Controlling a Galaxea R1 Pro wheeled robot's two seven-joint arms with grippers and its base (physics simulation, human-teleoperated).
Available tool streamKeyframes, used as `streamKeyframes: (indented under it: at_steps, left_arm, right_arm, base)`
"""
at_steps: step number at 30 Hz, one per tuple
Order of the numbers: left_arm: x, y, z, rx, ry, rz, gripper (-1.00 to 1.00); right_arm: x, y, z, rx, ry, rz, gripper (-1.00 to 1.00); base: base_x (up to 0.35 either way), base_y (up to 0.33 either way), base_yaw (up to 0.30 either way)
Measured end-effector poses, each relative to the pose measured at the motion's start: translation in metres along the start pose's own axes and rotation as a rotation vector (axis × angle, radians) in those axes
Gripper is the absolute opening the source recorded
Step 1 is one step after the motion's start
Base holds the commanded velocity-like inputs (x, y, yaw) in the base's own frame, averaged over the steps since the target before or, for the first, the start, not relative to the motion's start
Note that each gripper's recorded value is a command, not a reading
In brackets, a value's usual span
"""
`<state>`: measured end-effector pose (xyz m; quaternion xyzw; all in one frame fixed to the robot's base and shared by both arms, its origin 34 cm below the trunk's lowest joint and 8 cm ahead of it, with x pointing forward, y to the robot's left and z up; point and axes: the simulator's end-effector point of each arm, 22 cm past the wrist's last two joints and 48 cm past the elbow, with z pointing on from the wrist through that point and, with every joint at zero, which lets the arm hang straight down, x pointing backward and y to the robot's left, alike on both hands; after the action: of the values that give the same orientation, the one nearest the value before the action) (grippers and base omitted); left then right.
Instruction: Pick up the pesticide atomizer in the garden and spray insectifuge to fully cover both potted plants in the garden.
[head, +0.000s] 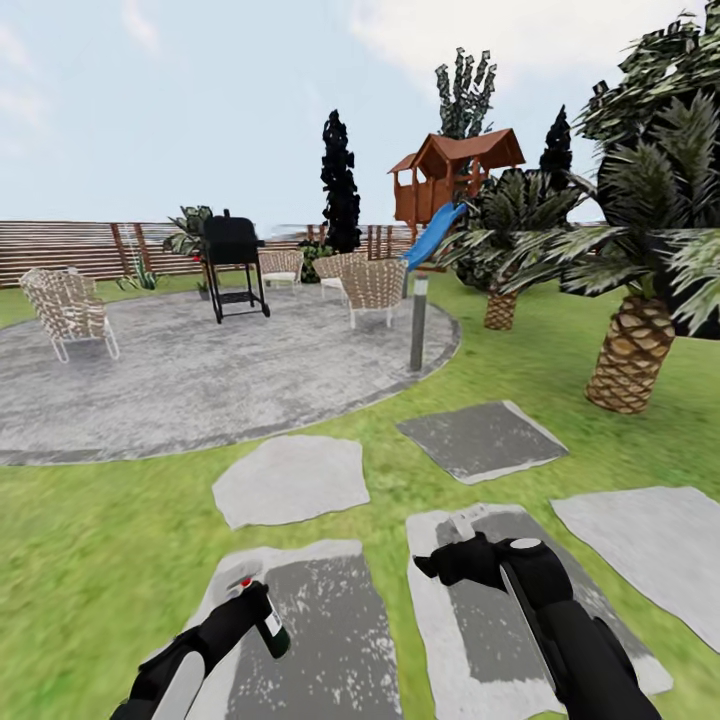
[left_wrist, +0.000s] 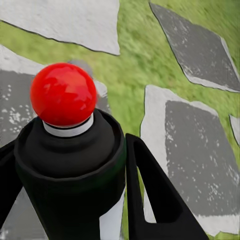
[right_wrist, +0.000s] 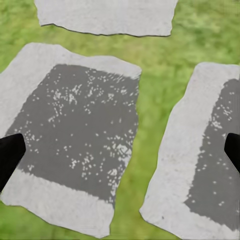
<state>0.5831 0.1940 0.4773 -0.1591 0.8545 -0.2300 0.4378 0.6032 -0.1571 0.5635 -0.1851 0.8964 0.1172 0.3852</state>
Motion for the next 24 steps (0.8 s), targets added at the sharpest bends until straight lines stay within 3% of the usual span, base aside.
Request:
streamKeyframes:
  at_steps: [8, 15, 24]
  left_arm:
    - [0.002, 0.003, 0.0, -0.011, 0.003, 0.002, -1.0]
    - [0.002, 0.003, 0.0, -0.009, 0.004, 0.001, -1.0]
    - [0.003, 0.006, 0.0, -0.016, 0.005, 0.001, -1.0]
  right_arm:
    - [-0.001, 0.002, 0.0, -0.003, -0.004, -0.004, 1.0]
    - [-0.043, -0.003, -0.021, 0.015, -0.11, -0.042, 1.0]
    - [-0.051, -0.005, -0.026, 0.03, -0.128, -0.051, 1.0]
  base:
    - [0.322, 0.113, 0.0]
    - [0.322, 0.113, 0.0]
    - [0.322, 0.113, 0.0]
